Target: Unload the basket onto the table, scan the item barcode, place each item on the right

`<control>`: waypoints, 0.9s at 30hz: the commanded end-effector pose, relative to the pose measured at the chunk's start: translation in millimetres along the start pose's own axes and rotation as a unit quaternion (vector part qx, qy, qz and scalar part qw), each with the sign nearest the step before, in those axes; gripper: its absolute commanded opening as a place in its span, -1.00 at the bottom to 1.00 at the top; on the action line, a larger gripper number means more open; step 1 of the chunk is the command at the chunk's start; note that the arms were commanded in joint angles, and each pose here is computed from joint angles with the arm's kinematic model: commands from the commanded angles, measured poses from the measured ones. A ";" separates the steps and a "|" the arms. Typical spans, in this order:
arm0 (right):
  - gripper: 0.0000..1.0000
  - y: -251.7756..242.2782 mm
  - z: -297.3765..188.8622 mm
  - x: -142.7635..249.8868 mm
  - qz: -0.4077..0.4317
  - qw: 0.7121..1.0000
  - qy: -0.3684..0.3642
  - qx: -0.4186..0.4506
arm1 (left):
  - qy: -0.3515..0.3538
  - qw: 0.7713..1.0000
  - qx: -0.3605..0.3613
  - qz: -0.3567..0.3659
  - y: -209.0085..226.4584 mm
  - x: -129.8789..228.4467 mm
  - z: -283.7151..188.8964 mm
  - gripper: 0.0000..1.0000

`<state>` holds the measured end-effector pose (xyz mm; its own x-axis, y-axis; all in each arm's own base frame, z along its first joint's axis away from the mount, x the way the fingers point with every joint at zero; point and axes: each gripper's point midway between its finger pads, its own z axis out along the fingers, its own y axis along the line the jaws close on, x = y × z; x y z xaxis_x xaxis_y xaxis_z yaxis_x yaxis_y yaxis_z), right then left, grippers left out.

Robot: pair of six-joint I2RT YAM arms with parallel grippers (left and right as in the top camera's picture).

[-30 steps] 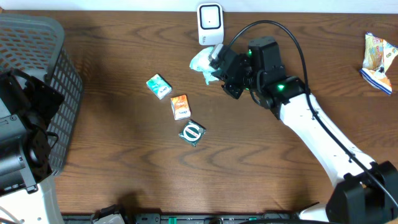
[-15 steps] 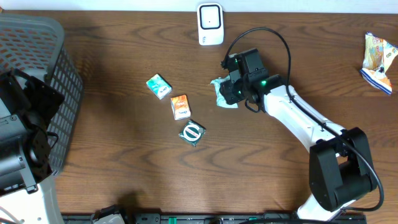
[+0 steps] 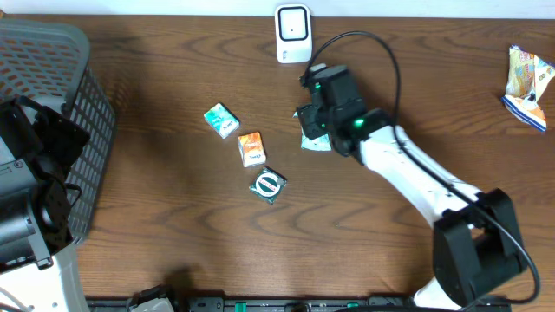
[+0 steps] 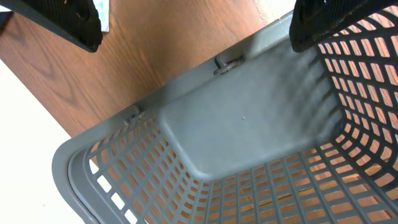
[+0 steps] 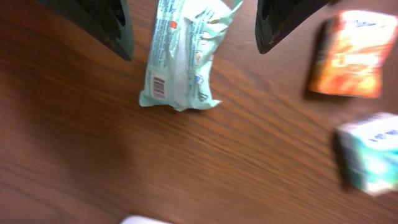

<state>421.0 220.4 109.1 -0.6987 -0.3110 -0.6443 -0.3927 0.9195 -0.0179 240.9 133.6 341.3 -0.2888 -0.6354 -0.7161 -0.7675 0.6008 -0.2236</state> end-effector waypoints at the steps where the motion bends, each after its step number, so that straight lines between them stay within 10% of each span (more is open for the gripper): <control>1: 0.12 -13.6 22.0 17.6 -0.025 0.994 0.021 0.109 | -0.001 1.000 -0.004 -0.005 2.0 -0.5 -0.1 0.90; 12: 0.03 -6.6 69.6 66.0 -0.087 0.974 0.066 0.199 | -0.001 1.000 -0.004 -0.005 2.0 -0.5 -0.1 0.90; 18: -0.98 -2.9 73.3 72.0 -0.089 0.976 0.077 0.185 | -0.001 1.000 -0.004 -0.005 2.0 -0.5 -0.1 0.90; 27: -0.98 47.3 16.9 -5.4 0.002 0.996 -0.003 -0.085 | -0.001 1.000 -0.004 -0.005 2.0 -0.5 -0.1 0.90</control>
<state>412.8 238.1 37.3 -0.7240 -0.4201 -0.5471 -0.3971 0.9024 -0.1674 240.9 133.6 341.3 -0.2888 -0.6354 -0.7161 -0.7675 0.6008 -0.2236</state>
